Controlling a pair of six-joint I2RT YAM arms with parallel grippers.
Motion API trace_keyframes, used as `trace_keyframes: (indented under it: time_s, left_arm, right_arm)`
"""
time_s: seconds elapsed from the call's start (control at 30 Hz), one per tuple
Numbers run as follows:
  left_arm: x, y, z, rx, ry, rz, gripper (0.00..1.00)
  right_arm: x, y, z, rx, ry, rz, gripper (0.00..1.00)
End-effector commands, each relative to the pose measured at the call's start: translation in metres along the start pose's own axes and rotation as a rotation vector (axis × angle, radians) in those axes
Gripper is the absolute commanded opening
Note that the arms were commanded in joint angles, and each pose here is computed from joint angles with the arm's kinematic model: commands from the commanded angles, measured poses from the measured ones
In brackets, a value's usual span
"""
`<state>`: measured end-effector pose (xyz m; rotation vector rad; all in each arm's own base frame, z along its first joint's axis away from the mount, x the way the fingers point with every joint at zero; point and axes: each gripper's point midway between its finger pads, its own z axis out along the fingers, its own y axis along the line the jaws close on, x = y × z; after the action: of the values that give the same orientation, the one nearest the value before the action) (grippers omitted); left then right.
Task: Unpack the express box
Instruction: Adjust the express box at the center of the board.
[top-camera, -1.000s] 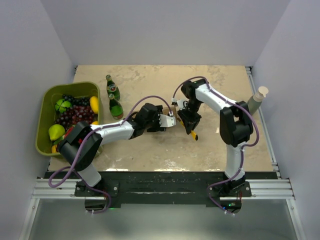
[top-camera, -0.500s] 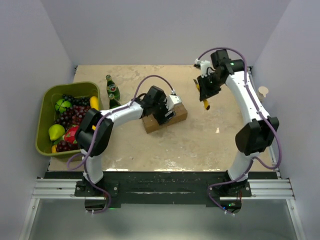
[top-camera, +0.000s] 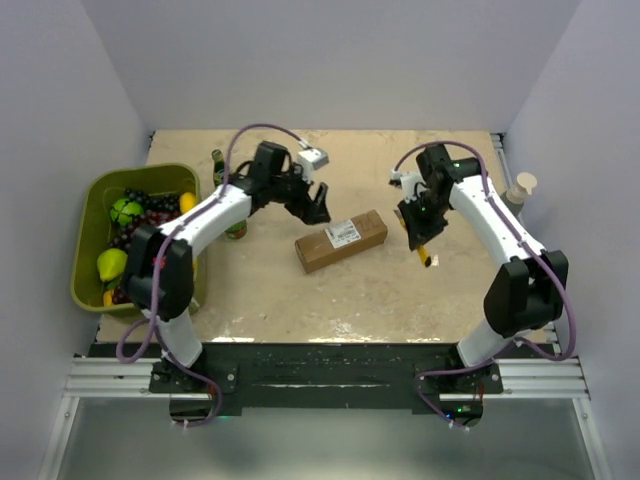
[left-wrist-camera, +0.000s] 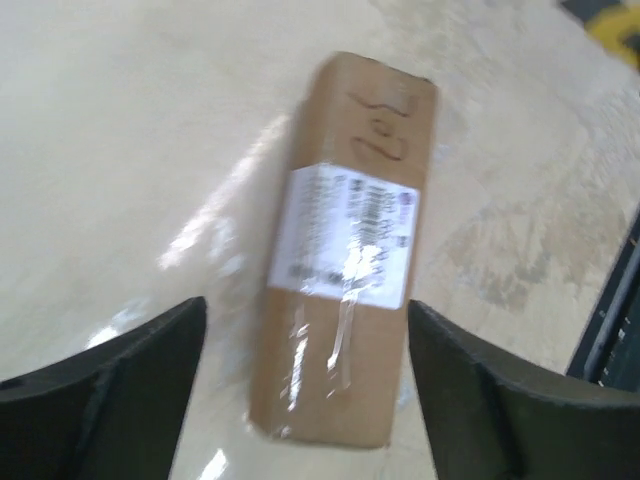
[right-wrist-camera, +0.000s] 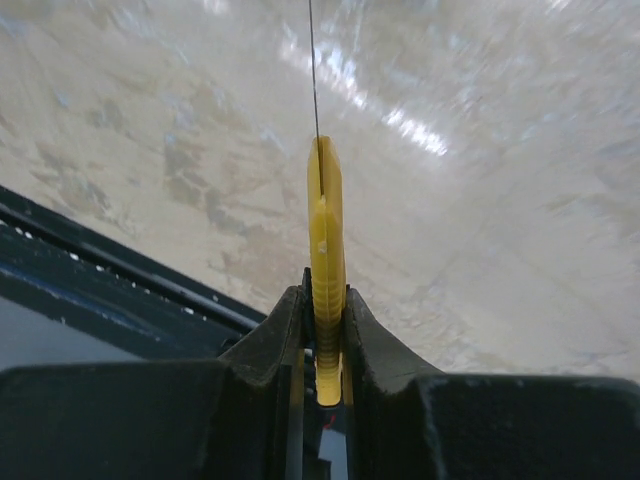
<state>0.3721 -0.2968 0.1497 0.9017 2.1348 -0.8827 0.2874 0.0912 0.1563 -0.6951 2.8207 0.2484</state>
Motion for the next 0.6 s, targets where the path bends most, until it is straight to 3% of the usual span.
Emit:
trace_keyframes:
  time_s: [0.0, 0.03, 0.07, 0.17, 0.37, 0.57]
  left_arm:
    - [0.021, 0.044, -0.054, -0.239, 0.006, -0.015, 0.65]
    - [0.029, 0.048, -0.056, -0.269, 0.024, -0.020, 0.56]
    - [0.034, 0.055, -0.060, -0.318, 0.031, -0.014, 0.41]
    - [0.064, 0.068, -0.060, -0.382, 0.091, -0.036, 0.24]
    - [0.108, 0.070, -0.047, -0.350, 0.190, -0.038, 0.19]
    - [0.114, 0.034, -0.027, -0.119, 0.212, 0.065, 0.19]
  right_arm:
    - [0.010, 0.002, 0.022, -0.024, 0.047, 0.033, 0.00]
    - [0.009, 0.000, 0.025, -0.022, 0.061, 0.033, 0.00]
    - [0.006, -0.001, 0.027, -0.024, 0.062, 0.035, 0.00]
    - [-0.001, -0.001, 0.044, -0.051, 0.093, 0.044, 0.00]
    - [-0.022, -0.003, 0.085, -0.102, 0.155, 0.070, 0.00]
    - [-0.084, 0.015, 0.116, -0.128, 0.099, -0.004, 0.00]
